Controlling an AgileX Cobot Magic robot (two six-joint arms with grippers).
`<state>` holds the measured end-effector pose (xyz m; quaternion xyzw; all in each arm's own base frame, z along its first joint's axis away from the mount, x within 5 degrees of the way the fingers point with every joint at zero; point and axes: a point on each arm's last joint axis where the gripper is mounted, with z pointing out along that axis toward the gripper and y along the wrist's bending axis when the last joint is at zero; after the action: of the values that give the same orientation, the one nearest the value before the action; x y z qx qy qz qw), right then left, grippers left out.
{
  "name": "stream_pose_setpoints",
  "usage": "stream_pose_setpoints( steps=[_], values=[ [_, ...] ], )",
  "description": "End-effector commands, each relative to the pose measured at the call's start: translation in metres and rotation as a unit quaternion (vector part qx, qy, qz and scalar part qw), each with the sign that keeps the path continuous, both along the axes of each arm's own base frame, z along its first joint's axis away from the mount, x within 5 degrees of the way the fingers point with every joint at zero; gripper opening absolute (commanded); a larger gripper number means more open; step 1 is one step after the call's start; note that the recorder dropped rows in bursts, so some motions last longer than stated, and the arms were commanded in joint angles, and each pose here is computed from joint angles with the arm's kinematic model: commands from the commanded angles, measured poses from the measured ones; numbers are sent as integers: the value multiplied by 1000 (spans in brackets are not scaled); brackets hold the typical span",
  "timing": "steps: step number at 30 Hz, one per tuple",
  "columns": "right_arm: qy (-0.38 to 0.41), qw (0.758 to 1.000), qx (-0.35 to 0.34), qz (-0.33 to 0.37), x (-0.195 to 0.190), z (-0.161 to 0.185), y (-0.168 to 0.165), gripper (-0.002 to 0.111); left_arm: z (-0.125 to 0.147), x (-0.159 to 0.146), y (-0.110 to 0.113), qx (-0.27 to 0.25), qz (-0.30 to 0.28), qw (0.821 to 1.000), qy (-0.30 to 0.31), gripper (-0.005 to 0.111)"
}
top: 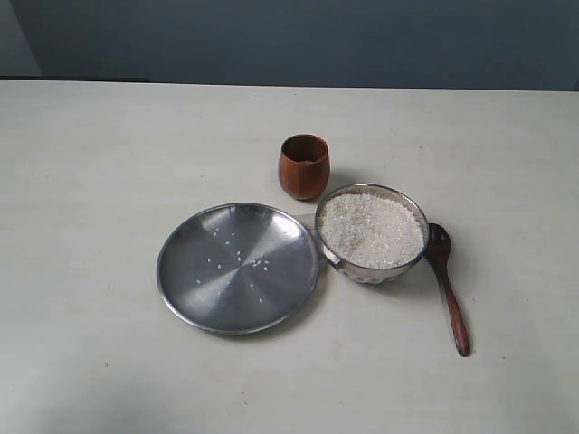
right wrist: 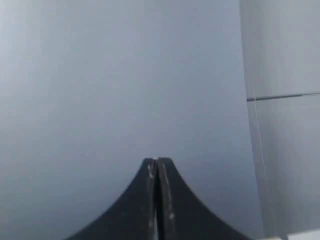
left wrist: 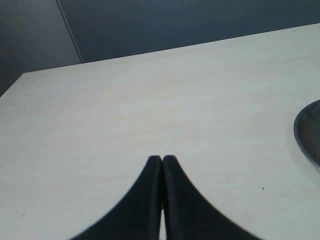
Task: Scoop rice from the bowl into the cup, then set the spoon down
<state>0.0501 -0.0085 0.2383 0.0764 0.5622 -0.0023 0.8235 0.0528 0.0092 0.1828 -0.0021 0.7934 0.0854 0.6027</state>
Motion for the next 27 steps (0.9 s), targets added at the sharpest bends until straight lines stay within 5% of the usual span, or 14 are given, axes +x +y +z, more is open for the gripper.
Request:
stream_pose_setpoints(
  steps=[1,14,20,27],
  values=[
    [-121,984,132,6,-10,15,-10,0,0,0,0,-3,-2,1000,-7,0],
    [-45,967,243,70,-3,10,-4,0,0,0,0,-3,-2,1000,-7,0],
    [45,993,100,51,-15,68,5,0,0,0,0,-3,-2,1000,-7,0],
    [205,975,54,72,17,109,8,0,0,0,0,-3,-2,1000,-6,0]
  ],
)
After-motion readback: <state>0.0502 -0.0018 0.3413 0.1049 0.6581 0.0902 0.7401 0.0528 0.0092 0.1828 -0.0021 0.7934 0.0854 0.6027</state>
